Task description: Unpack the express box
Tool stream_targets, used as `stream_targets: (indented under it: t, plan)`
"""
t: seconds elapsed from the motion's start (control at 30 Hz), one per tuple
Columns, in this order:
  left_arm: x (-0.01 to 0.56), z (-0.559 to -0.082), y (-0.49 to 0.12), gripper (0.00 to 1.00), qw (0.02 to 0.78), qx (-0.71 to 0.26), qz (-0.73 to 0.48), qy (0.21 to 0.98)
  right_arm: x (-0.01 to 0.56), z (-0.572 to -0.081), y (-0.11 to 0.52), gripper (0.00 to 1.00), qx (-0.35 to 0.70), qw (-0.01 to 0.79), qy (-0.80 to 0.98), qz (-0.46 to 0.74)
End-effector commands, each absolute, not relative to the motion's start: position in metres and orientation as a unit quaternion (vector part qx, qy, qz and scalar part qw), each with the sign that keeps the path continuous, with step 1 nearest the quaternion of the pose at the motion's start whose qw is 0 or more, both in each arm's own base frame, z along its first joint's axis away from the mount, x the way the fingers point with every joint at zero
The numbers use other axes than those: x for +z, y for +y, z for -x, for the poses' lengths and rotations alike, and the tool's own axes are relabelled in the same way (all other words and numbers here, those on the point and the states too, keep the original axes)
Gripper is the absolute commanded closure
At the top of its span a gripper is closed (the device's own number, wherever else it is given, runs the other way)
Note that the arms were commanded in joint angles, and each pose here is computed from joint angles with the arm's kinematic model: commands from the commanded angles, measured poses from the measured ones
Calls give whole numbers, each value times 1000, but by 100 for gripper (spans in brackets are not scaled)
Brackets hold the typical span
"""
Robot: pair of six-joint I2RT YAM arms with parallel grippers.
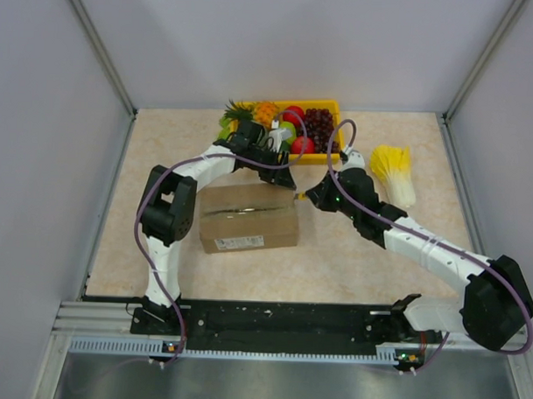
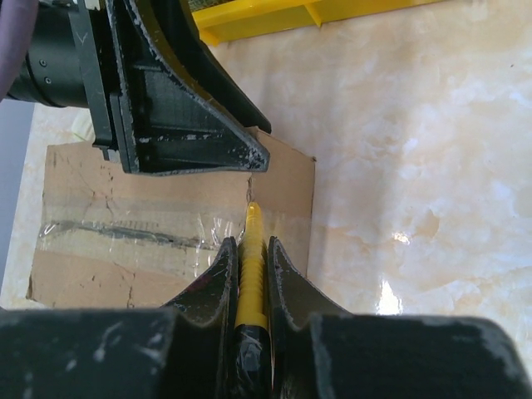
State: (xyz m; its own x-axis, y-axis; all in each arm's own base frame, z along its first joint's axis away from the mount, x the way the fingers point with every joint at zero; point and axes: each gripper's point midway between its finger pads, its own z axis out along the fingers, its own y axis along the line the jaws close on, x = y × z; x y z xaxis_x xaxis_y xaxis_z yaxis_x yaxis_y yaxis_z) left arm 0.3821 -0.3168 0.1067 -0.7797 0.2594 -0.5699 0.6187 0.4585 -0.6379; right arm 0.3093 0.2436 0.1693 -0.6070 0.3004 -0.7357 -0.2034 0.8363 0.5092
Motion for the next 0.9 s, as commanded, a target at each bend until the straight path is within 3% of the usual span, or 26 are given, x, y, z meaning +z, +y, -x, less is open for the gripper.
stream_targets:
  t: [0.0, 0.33, 0.87]
  plan:
    - [103, -395, -315, 55, 223, -416, -277, 837, 155, -302, 247, 100, 266, 420, 868, -2]
    - [70, -397, -294, 67, 206, -347, -253, 879, 149, -289, 252, 100, 258, 411, 874, 18]
    - [35, -390, -266, 71, 181, -273, -233, 915, 139, -255, 255, 100, 223, 411, 883, 46]
